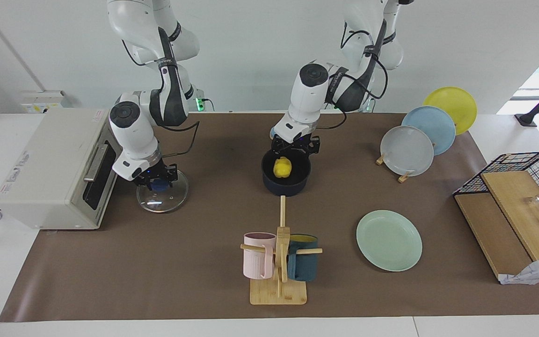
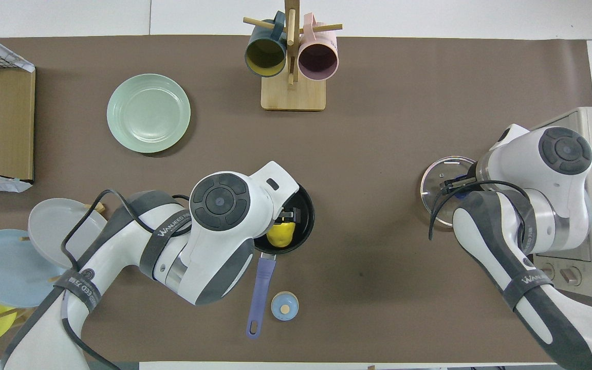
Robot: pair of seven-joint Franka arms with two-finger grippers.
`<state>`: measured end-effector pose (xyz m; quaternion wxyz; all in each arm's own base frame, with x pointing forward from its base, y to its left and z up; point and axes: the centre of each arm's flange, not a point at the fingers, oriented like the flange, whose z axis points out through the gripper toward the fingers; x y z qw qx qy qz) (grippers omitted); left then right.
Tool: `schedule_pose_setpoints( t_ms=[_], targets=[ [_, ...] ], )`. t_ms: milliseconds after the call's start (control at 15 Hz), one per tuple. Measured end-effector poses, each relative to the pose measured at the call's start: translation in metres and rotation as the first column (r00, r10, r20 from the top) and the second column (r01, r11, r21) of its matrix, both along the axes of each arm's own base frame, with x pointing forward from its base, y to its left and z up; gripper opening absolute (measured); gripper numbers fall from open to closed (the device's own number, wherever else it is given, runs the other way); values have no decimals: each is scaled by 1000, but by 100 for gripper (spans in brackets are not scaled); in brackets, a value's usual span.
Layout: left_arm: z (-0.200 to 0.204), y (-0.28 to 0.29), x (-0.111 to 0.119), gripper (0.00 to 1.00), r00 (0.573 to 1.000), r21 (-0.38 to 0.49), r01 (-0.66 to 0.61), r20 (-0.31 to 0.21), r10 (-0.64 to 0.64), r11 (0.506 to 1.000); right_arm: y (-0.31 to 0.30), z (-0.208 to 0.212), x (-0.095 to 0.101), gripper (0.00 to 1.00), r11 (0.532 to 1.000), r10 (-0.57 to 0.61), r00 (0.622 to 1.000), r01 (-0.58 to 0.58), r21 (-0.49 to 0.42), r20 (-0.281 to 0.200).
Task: Transfer potato from pot to plate
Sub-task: 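Set the lid down with the right gripper while the left gripper grasps the potato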
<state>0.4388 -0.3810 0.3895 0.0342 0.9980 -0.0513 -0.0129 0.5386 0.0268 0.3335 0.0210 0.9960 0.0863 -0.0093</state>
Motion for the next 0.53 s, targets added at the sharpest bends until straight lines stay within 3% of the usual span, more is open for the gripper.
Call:
schedule_pose_setpoints(
  t_ms=[467, 533],
  targets=[
    [-30, -6, -1, 100, 1000, -8, -21, 11, 21, 1000, -13, -6, -9, 66, 1000, -4, 1000, 4, 4, 5],
    [-36, -8, -1, 100, 1000, -5, -26, 8, 26, 1000, -13, -2, -7, 72, 1000, -4, 1000, 4, 5, 8]
  ],
)
